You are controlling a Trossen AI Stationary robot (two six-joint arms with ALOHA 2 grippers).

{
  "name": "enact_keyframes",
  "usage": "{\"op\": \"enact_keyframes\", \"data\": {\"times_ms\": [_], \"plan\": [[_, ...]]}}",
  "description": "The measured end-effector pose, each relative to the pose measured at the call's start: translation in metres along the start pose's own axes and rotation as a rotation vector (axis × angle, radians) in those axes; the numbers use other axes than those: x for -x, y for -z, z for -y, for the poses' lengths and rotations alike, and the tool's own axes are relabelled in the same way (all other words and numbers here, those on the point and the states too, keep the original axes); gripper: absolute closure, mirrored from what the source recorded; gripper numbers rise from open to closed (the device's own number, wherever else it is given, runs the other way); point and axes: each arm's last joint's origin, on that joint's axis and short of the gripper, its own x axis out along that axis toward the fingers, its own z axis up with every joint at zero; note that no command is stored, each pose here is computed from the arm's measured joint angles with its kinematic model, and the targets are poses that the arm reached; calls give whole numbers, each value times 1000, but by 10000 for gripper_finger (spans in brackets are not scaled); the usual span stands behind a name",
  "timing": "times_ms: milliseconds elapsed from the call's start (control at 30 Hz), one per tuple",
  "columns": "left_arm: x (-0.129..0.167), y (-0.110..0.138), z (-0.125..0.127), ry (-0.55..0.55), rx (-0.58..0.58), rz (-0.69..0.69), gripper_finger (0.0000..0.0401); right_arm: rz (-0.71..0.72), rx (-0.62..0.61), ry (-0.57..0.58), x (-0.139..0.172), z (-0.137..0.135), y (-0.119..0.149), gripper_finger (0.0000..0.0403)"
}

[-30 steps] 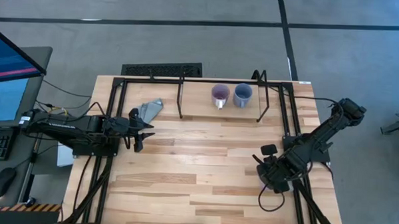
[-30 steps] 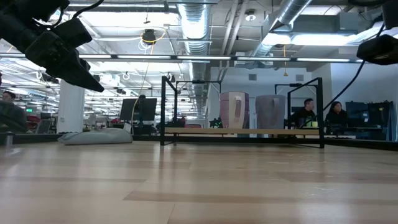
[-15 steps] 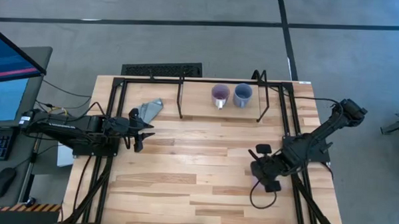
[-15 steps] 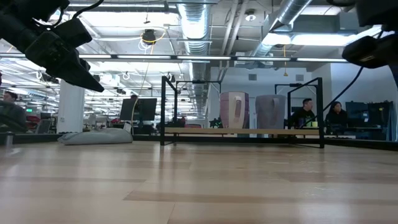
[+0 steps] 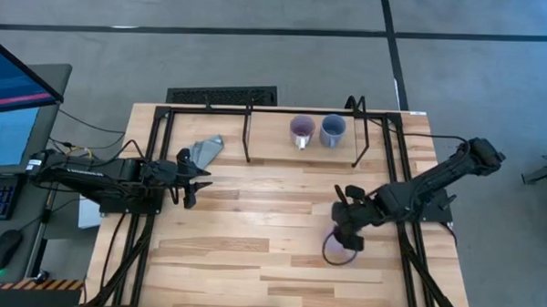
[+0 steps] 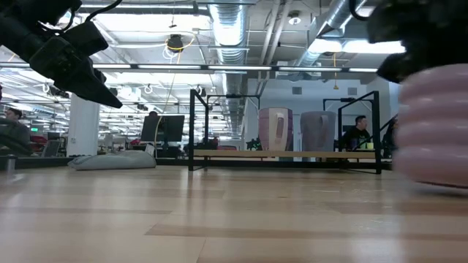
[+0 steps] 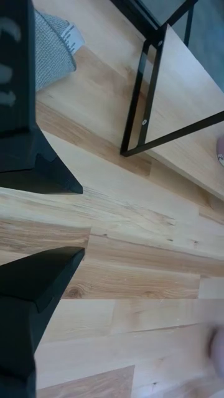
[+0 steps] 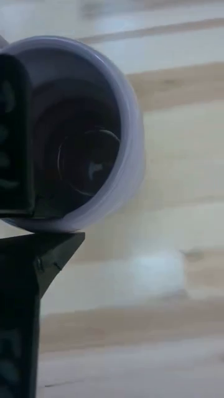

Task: Stack small to large cups/mugs on shelf
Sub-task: Put the purple cup on the shelf

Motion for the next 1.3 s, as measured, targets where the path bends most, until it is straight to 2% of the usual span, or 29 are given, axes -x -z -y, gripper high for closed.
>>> {"op": "enact_keyframes", "data": {"times_ms": [100,200,533,700,867,1033,1100,1200,1300], "plan": [[0,0,0,0,0,0,262,63,-86,4,-1,10,-11,370],[0,0,0,0,-3,0,262,119,-123,1,-2,18,-21,370],[0,0,0,0,-11,-2,262,346,-63,-6,2,43,-52,370],[0,0,0,-7,-18,-1,262,418,-15,53,7,65,-65,370],[0,0,0,-8,-61,0,262,479,-66,123,22,95,-80,370],[0,0,0,-7,-114,3,262,511,-120,160,31,115,-97,370],[0,0,0,-8,-130,5,262,484,-86,166,29,116,-104,370],[0,-1,0,-9,-133,7,262,474,-15,164,23,114,-129,370],[0,-1,0,-16,-134,6,262,387,20,164,13,110,-148,370]]}}
